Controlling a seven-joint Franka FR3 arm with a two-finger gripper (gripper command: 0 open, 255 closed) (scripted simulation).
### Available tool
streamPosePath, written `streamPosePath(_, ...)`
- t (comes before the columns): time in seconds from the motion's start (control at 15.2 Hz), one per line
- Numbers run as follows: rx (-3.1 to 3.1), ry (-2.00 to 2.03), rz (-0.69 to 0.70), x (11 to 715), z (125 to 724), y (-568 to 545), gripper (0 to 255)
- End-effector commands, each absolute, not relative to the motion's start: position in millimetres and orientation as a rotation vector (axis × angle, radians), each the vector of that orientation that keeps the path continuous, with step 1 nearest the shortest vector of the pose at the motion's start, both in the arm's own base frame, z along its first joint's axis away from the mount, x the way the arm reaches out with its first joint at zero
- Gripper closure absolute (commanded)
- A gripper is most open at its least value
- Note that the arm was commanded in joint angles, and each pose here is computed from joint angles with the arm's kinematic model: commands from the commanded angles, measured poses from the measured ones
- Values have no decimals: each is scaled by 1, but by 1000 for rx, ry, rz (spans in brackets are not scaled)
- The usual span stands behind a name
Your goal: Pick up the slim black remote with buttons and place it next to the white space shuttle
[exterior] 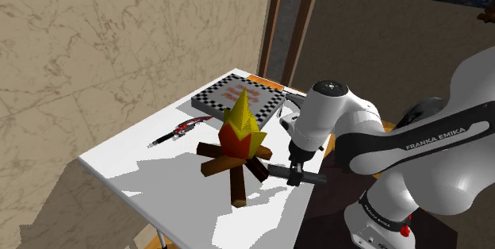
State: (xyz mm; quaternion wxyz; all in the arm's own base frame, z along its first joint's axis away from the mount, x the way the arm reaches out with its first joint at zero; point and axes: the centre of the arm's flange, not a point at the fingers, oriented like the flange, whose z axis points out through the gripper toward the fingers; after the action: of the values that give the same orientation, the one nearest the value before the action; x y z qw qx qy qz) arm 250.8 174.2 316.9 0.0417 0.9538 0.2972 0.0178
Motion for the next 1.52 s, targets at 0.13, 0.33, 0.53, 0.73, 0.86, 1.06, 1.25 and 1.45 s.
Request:
streamPosePath(0.13, 2920, 910, 56, 250, 314, 174, 0)
streamPosePath(0.33, 2920, 910, 56, 250, 314, 174, 0)
streamPosePath(0.53, 2919, 910, 56, 250, 314, 174, 255)
streamPosePath(0.73, 2920, 910, 56, 250, 314, 174, 255)
streamPosePath(0.86, 2920, 910, 56, 249, 314, 173, 255)
streamPosePath(1.06, 2920, 910, 56, 250, 314, 174, 255)
streamPosePath(1.25, 2920, 910, 56, 250, 330, 174, 255)
streamPosePath(1.45, 2920, 910, 56, 250, 346, 174, 255)
